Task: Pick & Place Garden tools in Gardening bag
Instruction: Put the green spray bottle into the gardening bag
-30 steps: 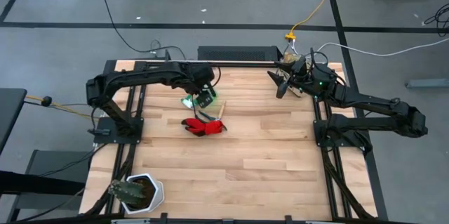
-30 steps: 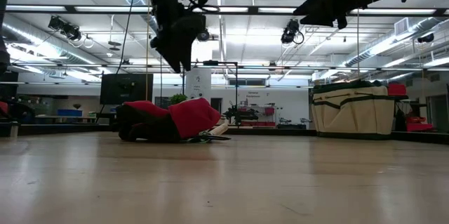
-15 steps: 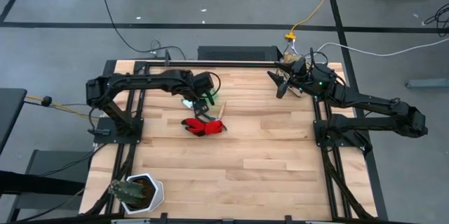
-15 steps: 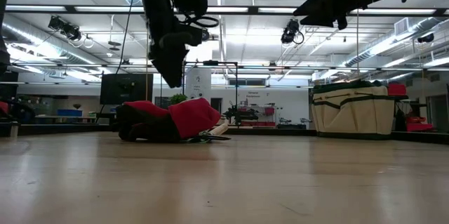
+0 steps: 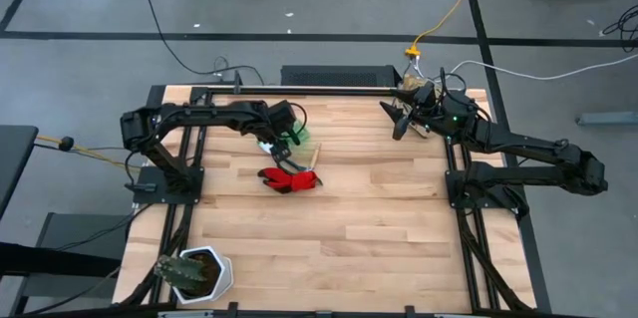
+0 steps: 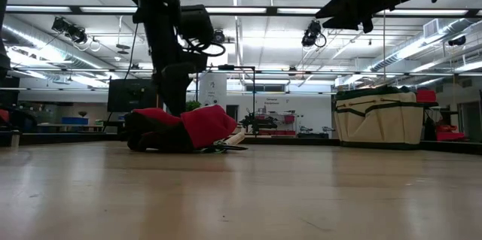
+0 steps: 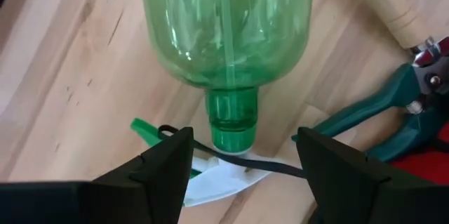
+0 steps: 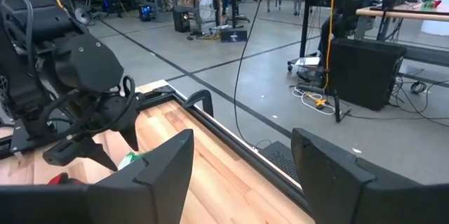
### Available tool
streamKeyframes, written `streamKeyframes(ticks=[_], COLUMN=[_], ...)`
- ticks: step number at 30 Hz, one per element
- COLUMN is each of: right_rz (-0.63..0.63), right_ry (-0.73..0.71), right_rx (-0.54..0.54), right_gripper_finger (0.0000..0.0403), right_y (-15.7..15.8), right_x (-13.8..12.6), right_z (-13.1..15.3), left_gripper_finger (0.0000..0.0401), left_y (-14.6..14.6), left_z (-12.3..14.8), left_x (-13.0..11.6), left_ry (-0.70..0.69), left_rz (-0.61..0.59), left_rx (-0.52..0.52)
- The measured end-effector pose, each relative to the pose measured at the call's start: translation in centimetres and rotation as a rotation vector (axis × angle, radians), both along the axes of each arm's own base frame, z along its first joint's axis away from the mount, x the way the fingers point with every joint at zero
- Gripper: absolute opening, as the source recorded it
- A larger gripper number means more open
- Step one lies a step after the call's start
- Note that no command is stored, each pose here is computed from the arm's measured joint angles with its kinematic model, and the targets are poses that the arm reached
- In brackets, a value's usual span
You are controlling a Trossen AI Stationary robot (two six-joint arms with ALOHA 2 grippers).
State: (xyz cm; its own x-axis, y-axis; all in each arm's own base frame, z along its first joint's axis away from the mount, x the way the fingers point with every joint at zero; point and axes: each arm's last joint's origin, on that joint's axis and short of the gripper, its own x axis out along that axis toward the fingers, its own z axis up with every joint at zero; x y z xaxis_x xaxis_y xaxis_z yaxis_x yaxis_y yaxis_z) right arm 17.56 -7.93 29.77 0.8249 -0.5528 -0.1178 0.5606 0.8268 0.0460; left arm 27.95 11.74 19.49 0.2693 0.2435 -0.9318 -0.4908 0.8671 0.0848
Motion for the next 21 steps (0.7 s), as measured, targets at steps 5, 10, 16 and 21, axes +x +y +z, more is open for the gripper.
streamKeyframes(ticks=[5, 10, 16, 21], right_rz=[0.0, 0.0, 0.0, 0.0], right_ry=[0.001, 0.001, 0.003, 0.004], right_rx=[0.0, 0.0, -0.002, -0.004], right_gripper_finger=[0.0239, 0.0239, 0.0239, 0.0239], right_y=[0.0, 0.0, 0.0, 0.0], right_x=[0.0, 0.0, 0.0, 0.0], right_z=[0.0, 0.0, 0.0, 0.0], left_gripper_finger=[0.0259, 0.0259, 0.0259, 0.0259], left_y=[0.3, 0.4, 0.6, 0.7], left_z=[-0.1, -0.1, -0.5, -1.7], left_x=[0.0, 0.1, 0.2, 0.5], left_ry=[-0.009, -0.017, 0.011, 0.031], left_rz=[-0.029, -0.042, -0.037, -0.03], left_rx=[0.0, 0.014, 0.034, -0.006])
